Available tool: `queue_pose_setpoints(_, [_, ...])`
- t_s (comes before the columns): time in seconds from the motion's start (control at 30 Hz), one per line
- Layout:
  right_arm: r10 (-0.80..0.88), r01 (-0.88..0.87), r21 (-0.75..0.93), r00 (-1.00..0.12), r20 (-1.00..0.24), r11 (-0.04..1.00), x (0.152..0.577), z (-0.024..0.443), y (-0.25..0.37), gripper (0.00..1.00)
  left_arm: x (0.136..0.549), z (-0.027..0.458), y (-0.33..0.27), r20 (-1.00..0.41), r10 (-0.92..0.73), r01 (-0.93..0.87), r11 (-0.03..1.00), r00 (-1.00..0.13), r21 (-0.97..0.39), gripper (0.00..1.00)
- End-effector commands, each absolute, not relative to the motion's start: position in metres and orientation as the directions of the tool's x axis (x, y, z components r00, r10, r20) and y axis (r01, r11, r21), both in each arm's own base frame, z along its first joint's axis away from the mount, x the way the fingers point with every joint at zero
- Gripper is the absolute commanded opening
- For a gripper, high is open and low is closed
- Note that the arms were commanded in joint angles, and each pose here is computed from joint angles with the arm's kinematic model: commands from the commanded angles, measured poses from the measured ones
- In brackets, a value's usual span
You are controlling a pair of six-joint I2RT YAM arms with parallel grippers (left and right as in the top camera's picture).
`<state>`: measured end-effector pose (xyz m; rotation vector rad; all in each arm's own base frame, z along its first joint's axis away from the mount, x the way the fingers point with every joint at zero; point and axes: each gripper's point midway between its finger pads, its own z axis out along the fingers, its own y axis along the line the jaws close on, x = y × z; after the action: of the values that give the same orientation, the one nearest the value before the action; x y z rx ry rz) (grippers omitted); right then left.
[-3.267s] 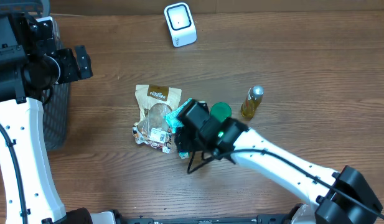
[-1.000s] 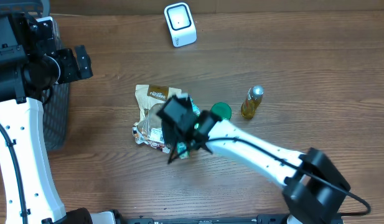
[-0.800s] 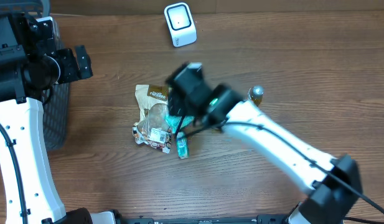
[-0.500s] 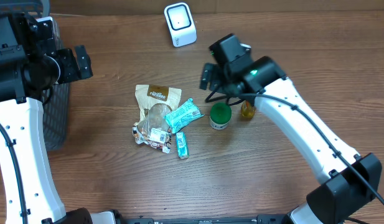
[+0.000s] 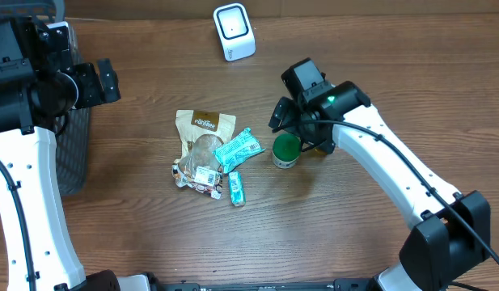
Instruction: Scan the item barcode
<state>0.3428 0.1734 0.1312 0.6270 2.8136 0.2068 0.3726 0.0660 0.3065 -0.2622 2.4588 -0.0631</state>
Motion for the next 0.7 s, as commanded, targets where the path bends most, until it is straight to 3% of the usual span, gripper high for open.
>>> queue_pose_setpoints(0.0, [0.460, 0.425, 0.194, -0.865, -0.199, 0.884, 0.338, 0.122, 0.174, 1.00, 0.374, 0.310, 0.066, -0.619, -0.207, -0.175, 0.978, -0.757, -0.113, 1.00])
queue_pose_setpoints(0.4, [0.501, 0.474, 0.183, -0.852, -0.150, 0.861, 0.319, 0.096, 0.184, 1.00, 0.374, 0.310, 0.066, -0.619, -0.207, -0.175, 0.978, -0.757, -0.113, 1.00])
queue_pose_setpoints(0.67, [0.491, 0.448, 0.229, -0.851, -0.188, 0.864, 0.322, 0.077, 0.198, 1.00, 0.374, 0.310, 0.066, -0.619, -0.207, -0.175, 0.978, -0.757, -0.113, 1.00])
